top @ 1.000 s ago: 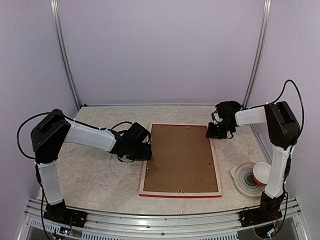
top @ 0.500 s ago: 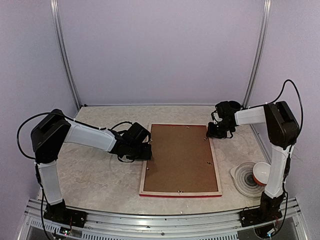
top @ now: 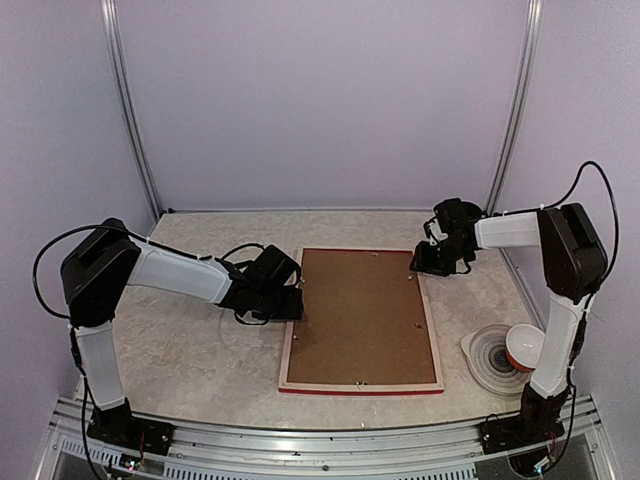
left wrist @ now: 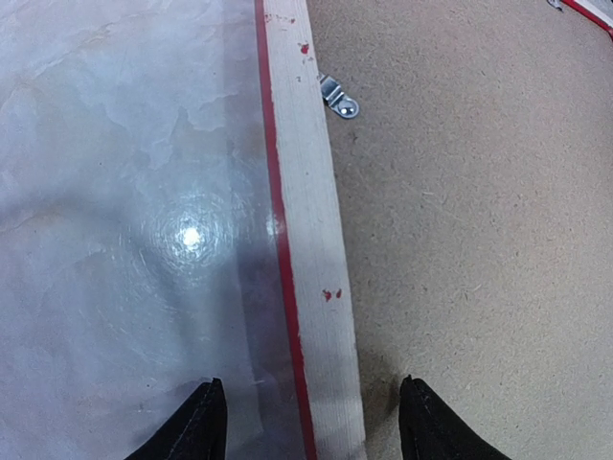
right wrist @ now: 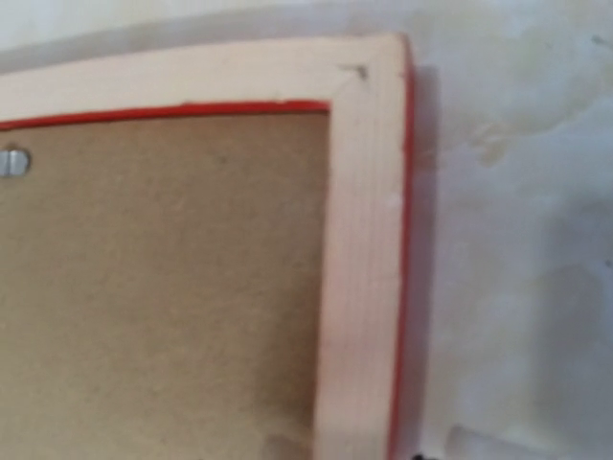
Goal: Put the photo into the frame
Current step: Press the fastener onto the backboard.
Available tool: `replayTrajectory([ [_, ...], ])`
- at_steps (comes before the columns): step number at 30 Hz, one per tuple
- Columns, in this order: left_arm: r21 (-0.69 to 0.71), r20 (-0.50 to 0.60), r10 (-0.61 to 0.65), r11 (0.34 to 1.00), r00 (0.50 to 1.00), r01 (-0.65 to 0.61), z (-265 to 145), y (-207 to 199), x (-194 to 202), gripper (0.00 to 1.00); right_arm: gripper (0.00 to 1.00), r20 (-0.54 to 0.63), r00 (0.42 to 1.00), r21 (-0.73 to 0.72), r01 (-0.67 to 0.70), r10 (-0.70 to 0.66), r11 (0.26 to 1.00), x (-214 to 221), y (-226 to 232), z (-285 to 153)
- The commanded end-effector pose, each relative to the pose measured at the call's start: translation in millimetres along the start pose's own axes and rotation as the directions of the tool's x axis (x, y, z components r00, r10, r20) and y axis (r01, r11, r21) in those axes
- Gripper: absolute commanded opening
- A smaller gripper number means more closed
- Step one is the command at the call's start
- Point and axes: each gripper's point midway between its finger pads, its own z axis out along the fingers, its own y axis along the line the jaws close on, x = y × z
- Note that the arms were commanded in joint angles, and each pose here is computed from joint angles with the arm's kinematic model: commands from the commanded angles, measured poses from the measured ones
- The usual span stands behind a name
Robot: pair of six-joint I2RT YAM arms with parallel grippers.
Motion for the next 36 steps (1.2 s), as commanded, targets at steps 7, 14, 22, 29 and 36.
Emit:
replayTrajectory([
  [7,0.004,0.001,-0.006,1.0,1.0,0.006,-4.8,2.4,-1.5,0.61,0.5,-0.059,0.998,-0.005,-0.016,0.015,1.0,16.9,4.5,12.2],
  [14,-0.002,0.007,-0.004,1.0,1.0,0.004,-7.4,4.0,-3.4,0.61,0.45,-0.089,0.996,0.017,-0.017,0.018,1.0,28.2,-2.0,22.0],
  [22,-0.002,0.006,-0.002,1.0,1.0,0.002,-6.6,2.9,-4.5,0.61,0.38,-0.081,0.997,0.023,-0.013,0.015,1.0,29.8,-4.1,19.5],
  [29,-0.001,0.002,-0.004,1.0,1.0,0.004,-4.9,3.1,-3.1,0.61,0.35,-0.083,0.997,0.033,-0.004,0.006,0.999,32.9,-6.7,16.9],
  [36,-0.007,0.005,-0.005,1.0,1.0,0.005,-6.7,5.9,-2.7,0.61,0.27,-0.084,0.996,0.038,-0.001,0.005,0.999,34.7,-8.3,17.8],
])
